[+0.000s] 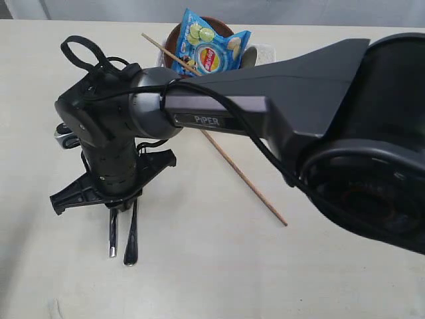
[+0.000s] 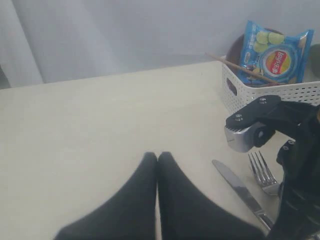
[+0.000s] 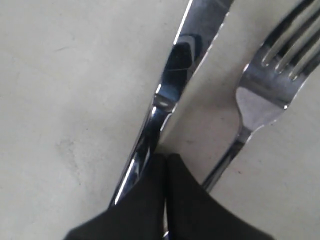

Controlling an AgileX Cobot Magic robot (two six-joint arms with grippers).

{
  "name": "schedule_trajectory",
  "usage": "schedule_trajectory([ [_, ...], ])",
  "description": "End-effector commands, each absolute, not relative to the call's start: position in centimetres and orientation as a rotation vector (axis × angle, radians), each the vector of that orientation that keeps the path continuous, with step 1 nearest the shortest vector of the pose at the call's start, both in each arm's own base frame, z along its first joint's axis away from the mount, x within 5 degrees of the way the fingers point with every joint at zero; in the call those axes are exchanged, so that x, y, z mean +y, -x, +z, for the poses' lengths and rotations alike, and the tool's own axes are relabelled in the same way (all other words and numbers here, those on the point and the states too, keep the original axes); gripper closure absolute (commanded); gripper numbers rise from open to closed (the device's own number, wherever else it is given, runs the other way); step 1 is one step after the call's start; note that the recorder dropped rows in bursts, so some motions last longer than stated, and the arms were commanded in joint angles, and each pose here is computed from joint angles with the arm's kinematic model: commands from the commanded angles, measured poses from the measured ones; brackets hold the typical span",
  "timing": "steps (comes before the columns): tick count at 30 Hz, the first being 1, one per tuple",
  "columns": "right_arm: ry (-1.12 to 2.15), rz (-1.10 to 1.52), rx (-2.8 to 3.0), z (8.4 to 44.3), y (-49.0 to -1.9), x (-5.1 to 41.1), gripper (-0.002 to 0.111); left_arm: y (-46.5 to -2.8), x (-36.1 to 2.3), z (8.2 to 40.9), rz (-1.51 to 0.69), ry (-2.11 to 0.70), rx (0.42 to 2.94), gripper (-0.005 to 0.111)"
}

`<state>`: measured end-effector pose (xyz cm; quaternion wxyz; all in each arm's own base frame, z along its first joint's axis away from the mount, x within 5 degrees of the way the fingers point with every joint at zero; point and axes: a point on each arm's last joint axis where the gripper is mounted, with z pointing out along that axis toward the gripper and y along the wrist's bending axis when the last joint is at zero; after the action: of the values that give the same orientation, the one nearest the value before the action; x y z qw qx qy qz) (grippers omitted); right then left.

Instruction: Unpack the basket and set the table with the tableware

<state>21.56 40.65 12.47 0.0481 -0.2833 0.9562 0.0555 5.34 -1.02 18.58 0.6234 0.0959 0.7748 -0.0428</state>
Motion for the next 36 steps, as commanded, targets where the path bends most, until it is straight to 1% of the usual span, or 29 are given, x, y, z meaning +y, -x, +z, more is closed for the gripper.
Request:
schedule_trajectory([
  [1, 0.895, 0.208, 2.960, 11.9, -20.9, 40.9, 0.109, -5.3, -1.0, 18.6, -0.096, -0.219, 1.770, 0.107],
  [9, 0.902, 0.212, 2.979, 12.1, -20.7, 40.8, 0.109, -5.3, -1.0, 18.6, -0.096, -0.219, 1.770, 0.107],
  [11, 0.934, 0.254, 2.925, 13.0, -20.8, 41.0, 0.109, -5.3, -1.0, 18.6, -0.096, -0.219, 1.770, 0.107],
  [13, 0.925, 0.354, 2.842, 14.7, -21.1, 41.5, 0.109, -5.3, -1.0, 18.6, -0.096, -0.219, 1.770, 0.107],
  [15, 0.925, 0.432, 2.768, 15.6, -21.4, 42.0, 0.109, -5.3, -1.0, 18.6, -0.096, -0.219, 1.770, 0.107],
  [18, 0.913, 0.446, 2.755, 15.7, -21.7, 42.0, 0.109, -5.3, -1.0, 18.6, -0.096, -0.219, 1.770, 0.107],
  [20, 0.935, 0.462, 2.714, 15.3, -22.2, 42.2, 0.109, -5.3, -1.0, 18.6, -0.096, -0.219, 1.770, 0.107],
  [23, 0.881, 0.522, 2.656, 14.9, -23.4, 42.4, 0.109, -5.3, -1.0, 18.6, -0.096, -0.219, 1.770, 0.107],
  [27, 0.825, 0.599, 2.655, 13.6, -25.1, 42.2, 0.109, -5.3, -1.0, 18.6, -0.096, -0.219, 1.770, 0.107],
  [32, 0.814, 0.650, 2.623, 12.8, -25.6, 42.5, 0.109, -5.3, -1.0, 18.6, -0.096, -0.219, 1.770, 0.107],
  [36, 0.803, 0.646, 2.652, 11.0, -25.6, 42.6, 0.109, -5.3, -1.0, 18.6, -0.096, -0.219, 1.770, 0.107],
])
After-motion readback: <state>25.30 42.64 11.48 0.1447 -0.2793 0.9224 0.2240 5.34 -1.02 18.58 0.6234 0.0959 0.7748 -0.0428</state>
